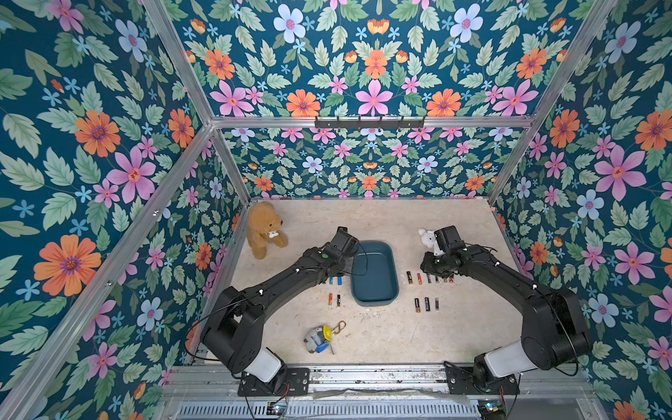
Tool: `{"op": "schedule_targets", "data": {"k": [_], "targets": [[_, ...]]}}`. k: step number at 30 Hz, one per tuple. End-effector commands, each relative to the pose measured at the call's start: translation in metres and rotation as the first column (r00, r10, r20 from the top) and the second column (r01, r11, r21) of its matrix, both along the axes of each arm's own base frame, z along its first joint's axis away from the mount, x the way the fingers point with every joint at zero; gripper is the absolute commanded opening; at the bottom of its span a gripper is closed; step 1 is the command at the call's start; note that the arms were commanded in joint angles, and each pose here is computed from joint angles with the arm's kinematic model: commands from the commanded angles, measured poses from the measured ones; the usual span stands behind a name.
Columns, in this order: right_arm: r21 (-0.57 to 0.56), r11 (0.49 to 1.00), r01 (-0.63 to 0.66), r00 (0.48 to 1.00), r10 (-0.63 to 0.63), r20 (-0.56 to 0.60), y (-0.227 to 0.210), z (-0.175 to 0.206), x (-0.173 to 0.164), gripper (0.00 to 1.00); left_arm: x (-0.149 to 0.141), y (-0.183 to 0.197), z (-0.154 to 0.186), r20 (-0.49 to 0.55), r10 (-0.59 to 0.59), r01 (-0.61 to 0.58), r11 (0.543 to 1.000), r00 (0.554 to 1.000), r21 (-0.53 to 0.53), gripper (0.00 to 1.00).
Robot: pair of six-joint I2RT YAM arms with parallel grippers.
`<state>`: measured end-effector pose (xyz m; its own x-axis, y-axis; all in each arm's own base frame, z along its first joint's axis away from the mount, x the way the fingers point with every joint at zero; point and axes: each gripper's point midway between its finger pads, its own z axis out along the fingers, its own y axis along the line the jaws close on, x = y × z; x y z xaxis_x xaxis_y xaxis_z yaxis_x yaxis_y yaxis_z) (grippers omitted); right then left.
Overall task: Take the batteries out of the storage box
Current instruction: Place the battery at the center of the board.
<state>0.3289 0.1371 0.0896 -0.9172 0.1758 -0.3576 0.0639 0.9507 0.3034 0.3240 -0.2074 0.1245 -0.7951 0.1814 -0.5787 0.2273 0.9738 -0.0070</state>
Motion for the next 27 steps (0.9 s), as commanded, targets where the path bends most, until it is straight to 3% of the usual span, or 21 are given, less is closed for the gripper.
{"op": "schedule_targets", "data": {"k": [1, 14, 27], "targets": [[0.006, 1.0, -0.003, 1.0, 0.003, -0.005, 0.001, 0.0, -0.002, 0.41, -0.004, 0.014, -0.002, -0.003, 0.044, -0.044, 0.999, 0.999, 0.004, 0.11], [0.006, 1.0, -0.006, 1.0, 0.006, -0.007, 0.003, -0.002, 0.0, 0.4, -0.035, 0.057, -0.028, -0.055, 0.137, -0.138, 0.99, 0.989, 0.002, 0.11], [0.007, 1.0, -0.006, 1.0, 0.006, -0.008, 0.003, -0.002, 0.0, 0.41, -0.066, 0.072, -0.054, -0.109, 0.181, -0.185, 0.982, 0.977, -0.028, 0.11]]}}
